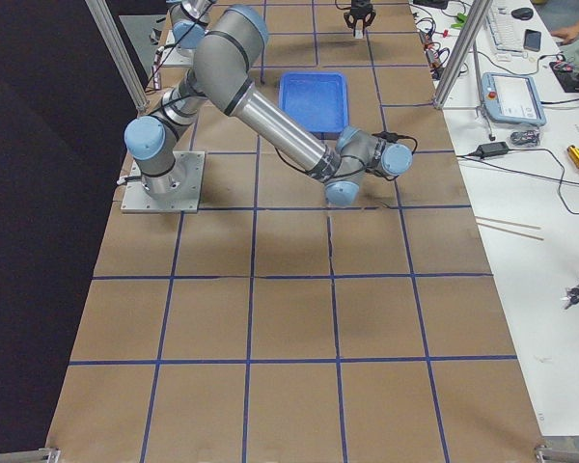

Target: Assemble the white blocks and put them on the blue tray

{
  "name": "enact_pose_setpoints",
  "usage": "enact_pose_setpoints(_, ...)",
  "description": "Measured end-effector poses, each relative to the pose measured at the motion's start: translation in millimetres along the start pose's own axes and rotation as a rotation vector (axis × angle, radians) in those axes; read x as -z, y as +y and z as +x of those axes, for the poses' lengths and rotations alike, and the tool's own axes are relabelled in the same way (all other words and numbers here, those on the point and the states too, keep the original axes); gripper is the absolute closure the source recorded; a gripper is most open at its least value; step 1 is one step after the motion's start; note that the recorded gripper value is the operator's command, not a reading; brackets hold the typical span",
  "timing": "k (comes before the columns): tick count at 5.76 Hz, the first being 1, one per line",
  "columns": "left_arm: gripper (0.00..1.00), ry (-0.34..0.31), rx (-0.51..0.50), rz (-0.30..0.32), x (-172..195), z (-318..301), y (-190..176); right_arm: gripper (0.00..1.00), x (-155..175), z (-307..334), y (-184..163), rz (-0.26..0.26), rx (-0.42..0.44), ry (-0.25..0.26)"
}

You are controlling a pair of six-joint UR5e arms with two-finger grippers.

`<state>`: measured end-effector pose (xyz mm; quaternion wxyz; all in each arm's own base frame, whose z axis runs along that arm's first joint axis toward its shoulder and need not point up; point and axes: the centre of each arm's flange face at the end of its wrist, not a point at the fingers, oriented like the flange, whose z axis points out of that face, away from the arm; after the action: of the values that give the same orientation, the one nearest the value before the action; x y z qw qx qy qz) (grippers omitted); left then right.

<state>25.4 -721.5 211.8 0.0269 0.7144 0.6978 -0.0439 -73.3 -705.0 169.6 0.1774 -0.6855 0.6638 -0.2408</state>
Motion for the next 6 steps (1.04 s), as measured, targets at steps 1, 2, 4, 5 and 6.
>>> enact_pose_setpoints(1,1.0,0.021,-0.006,0.01,17.5,4.6,-43.7,0.0,-10.1,-5.0,3.0,0.016,0.003,0.008)
enact_pose_setpoints(2,1.0,0.042,-0.021,0.018,33.3,14.9,-92.8,0.0,-15.2,-7.2,2.9,0.037,0.002,0.014)
enact_pose_setpoints(4,1.0,0.066,-0.052,0.026,55.9,56.8,-208.8,0.02,-22.3,-9.3,4.7,0.051,-0.005,0.006)
enact_pose_setpoints(5,1.0,0.077,0.002,0.02,57.6,84.7,-265.3,0.07,-24.3,-9.5,4.4,0.053,-0.006,0.002)
enact_pose_setpoints(6,1.0,0.09,0.07,0.007,54.9,112.2,-312.5,0.16,-25.6,-9.2,3.1,0.053,-0.004,0.0)
